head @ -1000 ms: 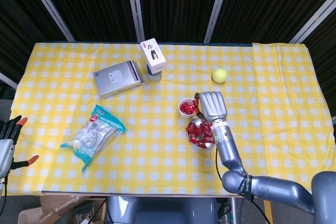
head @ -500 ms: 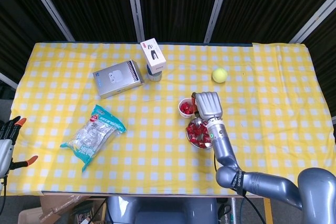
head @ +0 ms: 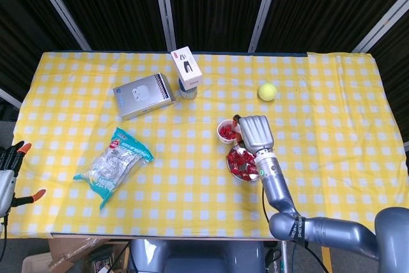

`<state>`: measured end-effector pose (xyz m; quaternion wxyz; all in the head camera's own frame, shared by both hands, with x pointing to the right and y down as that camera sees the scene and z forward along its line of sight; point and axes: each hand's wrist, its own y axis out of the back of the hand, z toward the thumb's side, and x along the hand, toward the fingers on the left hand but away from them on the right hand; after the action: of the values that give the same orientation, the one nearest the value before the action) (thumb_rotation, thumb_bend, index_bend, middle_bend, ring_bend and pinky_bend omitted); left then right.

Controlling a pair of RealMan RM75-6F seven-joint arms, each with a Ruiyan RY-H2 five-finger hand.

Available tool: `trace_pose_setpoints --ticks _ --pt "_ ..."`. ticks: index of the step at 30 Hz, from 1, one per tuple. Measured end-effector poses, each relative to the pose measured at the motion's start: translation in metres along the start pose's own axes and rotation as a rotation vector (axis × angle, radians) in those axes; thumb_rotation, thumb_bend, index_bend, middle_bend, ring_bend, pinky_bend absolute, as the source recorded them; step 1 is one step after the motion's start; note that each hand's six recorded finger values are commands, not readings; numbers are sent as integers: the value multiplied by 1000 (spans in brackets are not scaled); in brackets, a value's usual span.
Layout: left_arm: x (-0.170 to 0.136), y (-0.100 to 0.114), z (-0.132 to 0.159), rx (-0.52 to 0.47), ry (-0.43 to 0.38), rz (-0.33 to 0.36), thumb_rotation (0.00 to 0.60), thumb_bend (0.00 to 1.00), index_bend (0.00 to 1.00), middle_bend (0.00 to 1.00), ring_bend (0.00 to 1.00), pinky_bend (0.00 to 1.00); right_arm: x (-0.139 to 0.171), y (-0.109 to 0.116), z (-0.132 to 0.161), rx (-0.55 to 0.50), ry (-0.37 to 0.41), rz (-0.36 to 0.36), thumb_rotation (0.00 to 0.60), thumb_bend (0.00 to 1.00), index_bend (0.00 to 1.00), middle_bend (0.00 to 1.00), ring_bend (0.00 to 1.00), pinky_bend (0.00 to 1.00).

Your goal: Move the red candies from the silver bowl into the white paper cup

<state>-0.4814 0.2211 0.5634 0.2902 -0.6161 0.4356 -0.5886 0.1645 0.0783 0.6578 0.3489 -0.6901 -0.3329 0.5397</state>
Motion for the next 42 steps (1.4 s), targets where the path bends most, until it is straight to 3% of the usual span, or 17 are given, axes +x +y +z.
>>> trace_pose_setpoints --ticks 4,15,25,42 --pt "0 0 1 2 -3 5 600 40 0 0 0 0 21 1 -2 14 25 13 600 256 436 728 858 897" --pt "-2 2 5 17 -21 27 600 40 0 0 0 0 69 -28 -24 62 27 88 600 237 422 728 858 897" --pt "-2 1 4 27 -17 34 600 40 0 0 0 0 66 -56 -46 83 -44 128 600 214 341 728 858 897" --pt "-1 0 2 24 -15 24 600 50 0 0 0 0 51 -80 -64 107 -89 176 600 213 340 728 858 897"
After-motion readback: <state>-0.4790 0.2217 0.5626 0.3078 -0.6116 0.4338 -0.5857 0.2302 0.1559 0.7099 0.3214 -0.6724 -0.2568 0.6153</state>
